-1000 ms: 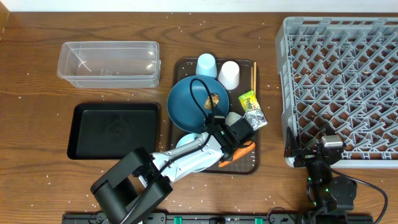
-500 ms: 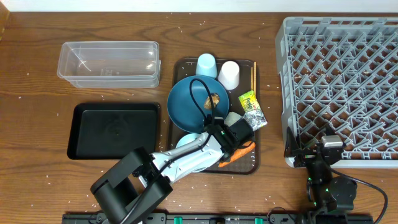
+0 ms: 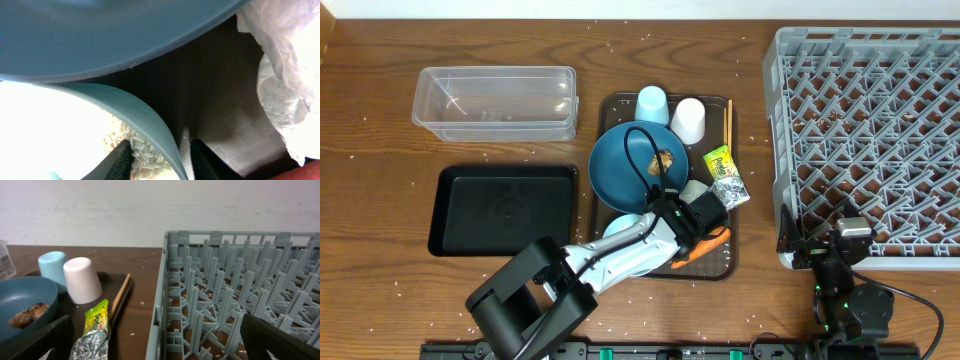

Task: Sort waste into correct bins and load items into the dishwasher rack
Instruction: 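Grasp the rim of the light-blue rice bowl with the left gripper, then lift the bowl and carry it left over the black tray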

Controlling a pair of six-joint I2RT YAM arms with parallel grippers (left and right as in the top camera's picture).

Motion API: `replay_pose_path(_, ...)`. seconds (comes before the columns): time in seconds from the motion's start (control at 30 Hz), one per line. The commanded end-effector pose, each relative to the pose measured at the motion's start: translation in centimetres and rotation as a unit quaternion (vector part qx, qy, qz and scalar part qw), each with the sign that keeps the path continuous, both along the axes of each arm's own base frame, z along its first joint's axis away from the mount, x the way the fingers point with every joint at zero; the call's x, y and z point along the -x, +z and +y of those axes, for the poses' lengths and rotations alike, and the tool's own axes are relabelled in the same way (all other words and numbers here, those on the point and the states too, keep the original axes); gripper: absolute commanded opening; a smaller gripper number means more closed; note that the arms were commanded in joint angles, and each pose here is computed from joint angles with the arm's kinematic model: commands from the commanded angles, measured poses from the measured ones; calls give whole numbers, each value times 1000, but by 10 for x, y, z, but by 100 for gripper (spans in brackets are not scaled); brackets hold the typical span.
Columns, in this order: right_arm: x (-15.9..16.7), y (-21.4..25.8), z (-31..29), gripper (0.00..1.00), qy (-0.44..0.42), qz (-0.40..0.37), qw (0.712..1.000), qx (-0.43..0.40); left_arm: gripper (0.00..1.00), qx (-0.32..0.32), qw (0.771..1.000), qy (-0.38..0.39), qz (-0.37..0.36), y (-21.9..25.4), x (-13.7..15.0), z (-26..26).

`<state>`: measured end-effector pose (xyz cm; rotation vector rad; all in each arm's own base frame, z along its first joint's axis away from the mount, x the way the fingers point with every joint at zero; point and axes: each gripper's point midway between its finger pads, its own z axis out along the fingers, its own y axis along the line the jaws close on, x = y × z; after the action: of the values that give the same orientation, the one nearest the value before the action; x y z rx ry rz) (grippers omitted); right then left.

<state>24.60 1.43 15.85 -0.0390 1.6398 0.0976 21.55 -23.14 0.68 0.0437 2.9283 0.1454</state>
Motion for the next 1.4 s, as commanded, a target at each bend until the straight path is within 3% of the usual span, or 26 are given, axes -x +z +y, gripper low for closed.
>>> replay_pose_path(0.0,0,0,-3,99,-7,0,1000,-1,34,-14,1000,7,-2,-3,0,8)
replay_pose_path(0.1,0,0,-3,99,-7,0,1000,-1,23,-14,1000,7,-2,-3,0,8)
replay_pose_path(0.33,0,0,-3,99,-7,0,1000,-1,19,-9,1000,7,-1,-2,0,6)
replay_pose_path(0.43,0,0,-3,99,-7,0,1000,-1,6,-5,1000,7,-3,1,0,5)
replay_pose_path(0.93,0,0,-3,99,-7,0,1000,-1,6,19,1000,7,-20,41,5,12)
replay_pose_path(1.13,0,0,-3,99,-7,0,1000,-1,6,58,998,3,-28,64,8,7)
replay_pose_path(1.37,0,0,-3,99,-7,0,1000,-1,6,101,993,2,-58,98,-9,21)
